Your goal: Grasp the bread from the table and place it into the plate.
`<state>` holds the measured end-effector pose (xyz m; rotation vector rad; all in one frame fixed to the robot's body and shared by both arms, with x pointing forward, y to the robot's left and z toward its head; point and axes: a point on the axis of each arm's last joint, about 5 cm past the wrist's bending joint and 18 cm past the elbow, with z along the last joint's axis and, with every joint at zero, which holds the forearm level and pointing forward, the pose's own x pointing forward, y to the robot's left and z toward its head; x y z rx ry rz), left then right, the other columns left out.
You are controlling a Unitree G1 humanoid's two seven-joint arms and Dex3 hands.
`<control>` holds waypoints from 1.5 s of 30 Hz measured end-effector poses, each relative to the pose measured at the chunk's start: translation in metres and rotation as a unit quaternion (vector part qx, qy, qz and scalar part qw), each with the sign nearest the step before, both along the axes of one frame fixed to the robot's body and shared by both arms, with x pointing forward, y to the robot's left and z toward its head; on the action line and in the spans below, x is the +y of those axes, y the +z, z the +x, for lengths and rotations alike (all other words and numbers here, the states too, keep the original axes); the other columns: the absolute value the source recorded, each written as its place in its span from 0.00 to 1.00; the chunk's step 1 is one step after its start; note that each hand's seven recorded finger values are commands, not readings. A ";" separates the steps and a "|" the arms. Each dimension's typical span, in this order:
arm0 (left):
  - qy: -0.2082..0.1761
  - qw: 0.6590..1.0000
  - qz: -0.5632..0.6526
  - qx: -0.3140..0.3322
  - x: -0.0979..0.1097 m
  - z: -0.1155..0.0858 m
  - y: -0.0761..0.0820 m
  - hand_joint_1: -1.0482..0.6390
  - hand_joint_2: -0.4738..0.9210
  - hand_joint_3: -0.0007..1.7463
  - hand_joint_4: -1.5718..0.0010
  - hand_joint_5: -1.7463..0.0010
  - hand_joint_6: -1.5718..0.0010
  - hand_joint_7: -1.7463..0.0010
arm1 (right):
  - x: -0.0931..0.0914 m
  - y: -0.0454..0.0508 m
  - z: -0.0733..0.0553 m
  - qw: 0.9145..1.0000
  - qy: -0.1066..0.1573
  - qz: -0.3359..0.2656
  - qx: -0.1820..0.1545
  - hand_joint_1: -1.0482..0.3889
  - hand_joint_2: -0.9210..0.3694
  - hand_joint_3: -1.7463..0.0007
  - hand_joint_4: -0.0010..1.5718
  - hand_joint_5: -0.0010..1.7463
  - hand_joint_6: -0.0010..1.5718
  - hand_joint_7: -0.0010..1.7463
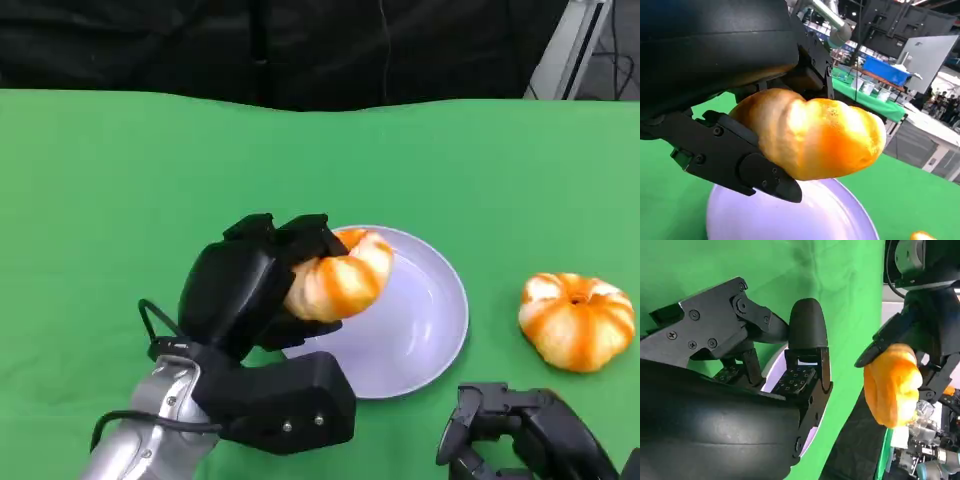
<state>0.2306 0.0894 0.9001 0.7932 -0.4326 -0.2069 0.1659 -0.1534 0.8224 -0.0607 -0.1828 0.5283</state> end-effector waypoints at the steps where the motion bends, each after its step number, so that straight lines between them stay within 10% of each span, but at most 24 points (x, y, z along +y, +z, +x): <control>1: 0.000 1.000 0.001 0.002 0.000 0.000 -0.001 0.60 0.93 0.00 0.61 0.10 0.53 0.35 | 0.000 0.0000 0.000 1.000 0.000 0.000 0.000 0.67 0.23 0.45 0.55 0.82 0.55 0.67; 45: -0.046 0.997 0.057 0.026 -0.014 0.017 -0.011 0.58 0.94 0.00 0.65 0.04 0.57 0.28 | 0.004 0.0000 -0.001 1.000 -0.003 0.001 0.000 0.65 0.24 0.44 0.55 0.82 0.56 0.66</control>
